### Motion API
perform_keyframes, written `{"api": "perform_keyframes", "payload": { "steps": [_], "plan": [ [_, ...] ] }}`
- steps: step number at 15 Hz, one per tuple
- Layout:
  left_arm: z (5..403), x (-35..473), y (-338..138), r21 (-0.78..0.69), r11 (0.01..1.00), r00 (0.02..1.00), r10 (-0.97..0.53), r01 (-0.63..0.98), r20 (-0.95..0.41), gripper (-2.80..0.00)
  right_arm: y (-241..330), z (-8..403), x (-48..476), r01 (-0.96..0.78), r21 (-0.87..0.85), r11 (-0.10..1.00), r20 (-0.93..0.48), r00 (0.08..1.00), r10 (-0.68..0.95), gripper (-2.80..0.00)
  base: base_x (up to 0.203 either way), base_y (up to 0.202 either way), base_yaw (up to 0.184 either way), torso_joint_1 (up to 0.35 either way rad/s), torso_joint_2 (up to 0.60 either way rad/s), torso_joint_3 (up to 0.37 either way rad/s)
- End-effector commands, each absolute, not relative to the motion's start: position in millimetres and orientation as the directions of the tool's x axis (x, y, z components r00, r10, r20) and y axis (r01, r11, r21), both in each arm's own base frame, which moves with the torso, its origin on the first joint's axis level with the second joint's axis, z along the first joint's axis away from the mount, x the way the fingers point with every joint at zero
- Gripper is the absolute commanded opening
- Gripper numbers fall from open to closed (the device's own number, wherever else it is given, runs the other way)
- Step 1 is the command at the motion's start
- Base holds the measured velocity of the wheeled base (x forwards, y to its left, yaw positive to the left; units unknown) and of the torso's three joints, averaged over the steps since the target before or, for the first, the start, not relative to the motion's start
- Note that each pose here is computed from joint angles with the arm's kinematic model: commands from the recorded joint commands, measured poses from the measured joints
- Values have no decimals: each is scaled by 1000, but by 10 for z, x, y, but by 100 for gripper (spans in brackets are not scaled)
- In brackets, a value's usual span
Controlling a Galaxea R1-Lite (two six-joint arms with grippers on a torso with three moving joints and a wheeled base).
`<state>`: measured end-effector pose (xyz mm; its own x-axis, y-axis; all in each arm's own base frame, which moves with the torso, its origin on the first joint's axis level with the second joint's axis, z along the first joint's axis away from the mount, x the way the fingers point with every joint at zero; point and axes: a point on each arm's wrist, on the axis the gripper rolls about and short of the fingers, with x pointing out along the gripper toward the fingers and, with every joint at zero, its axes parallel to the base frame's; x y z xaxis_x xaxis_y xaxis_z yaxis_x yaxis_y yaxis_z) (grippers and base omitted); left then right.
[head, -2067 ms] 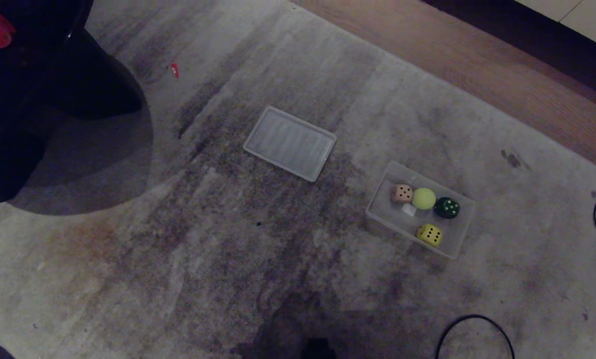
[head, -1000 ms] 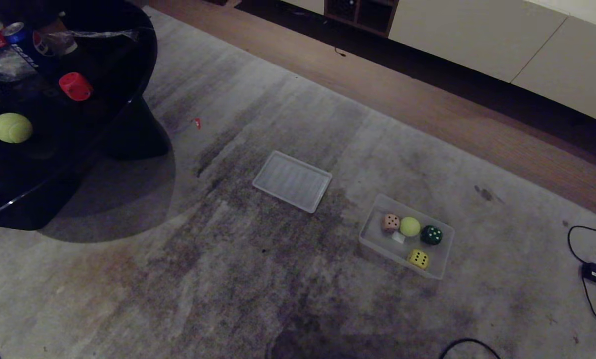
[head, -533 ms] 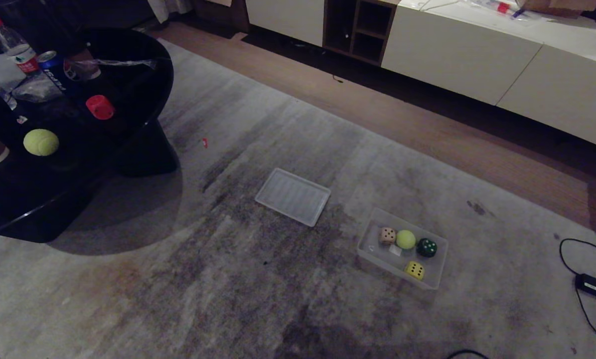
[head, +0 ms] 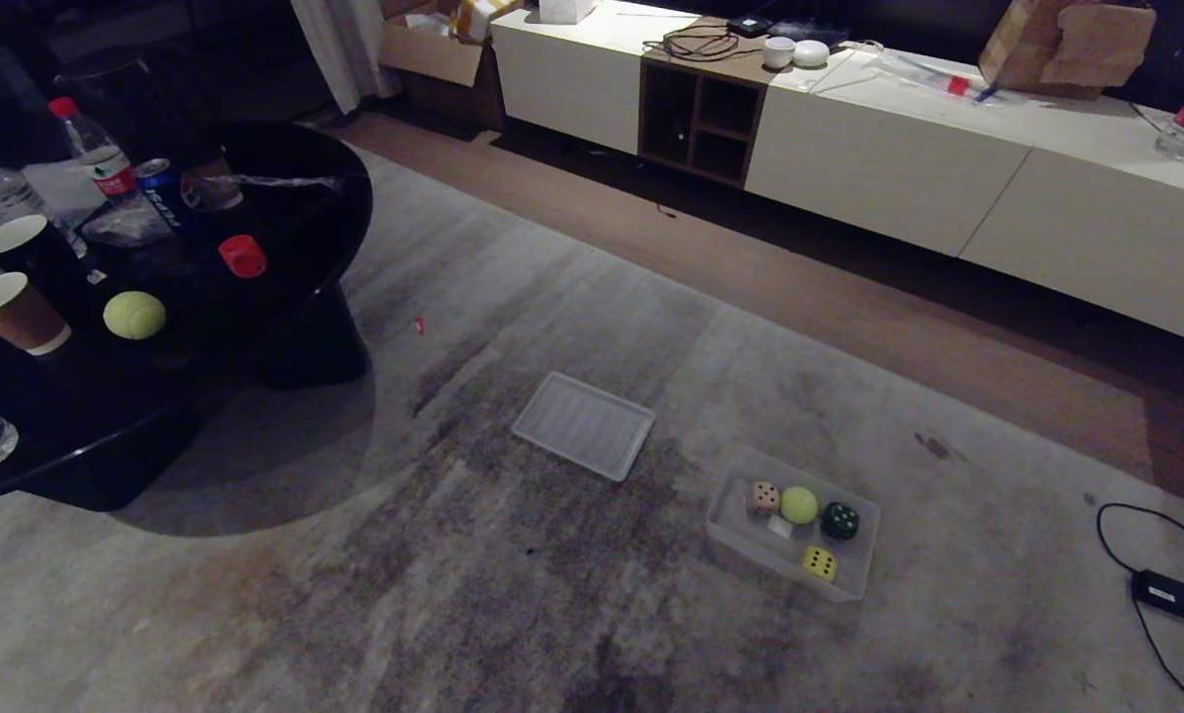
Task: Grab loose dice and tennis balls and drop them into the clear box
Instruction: Pick up toys out of the box
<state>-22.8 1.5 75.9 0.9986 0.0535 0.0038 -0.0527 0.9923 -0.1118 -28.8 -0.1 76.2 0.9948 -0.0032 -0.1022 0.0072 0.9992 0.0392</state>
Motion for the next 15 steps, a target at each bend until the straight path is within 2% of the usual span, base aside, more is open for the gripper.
{"api": "perform_keyframes", "payload": {
  "steps": [1,15],
  "plan": [
    [754,-226,14,-105,993,999,52,-52,0,-280,-1,762,-286,7,39,999,-105,994,-3,-280,0,0,0,2,-2,193],
    [756,-226,15,-112,992,999,54,-53,2,-280,0,762,-287,5,36,999,-104,995,-2,-280,0,0,0,3,4,204]
  ]
}}
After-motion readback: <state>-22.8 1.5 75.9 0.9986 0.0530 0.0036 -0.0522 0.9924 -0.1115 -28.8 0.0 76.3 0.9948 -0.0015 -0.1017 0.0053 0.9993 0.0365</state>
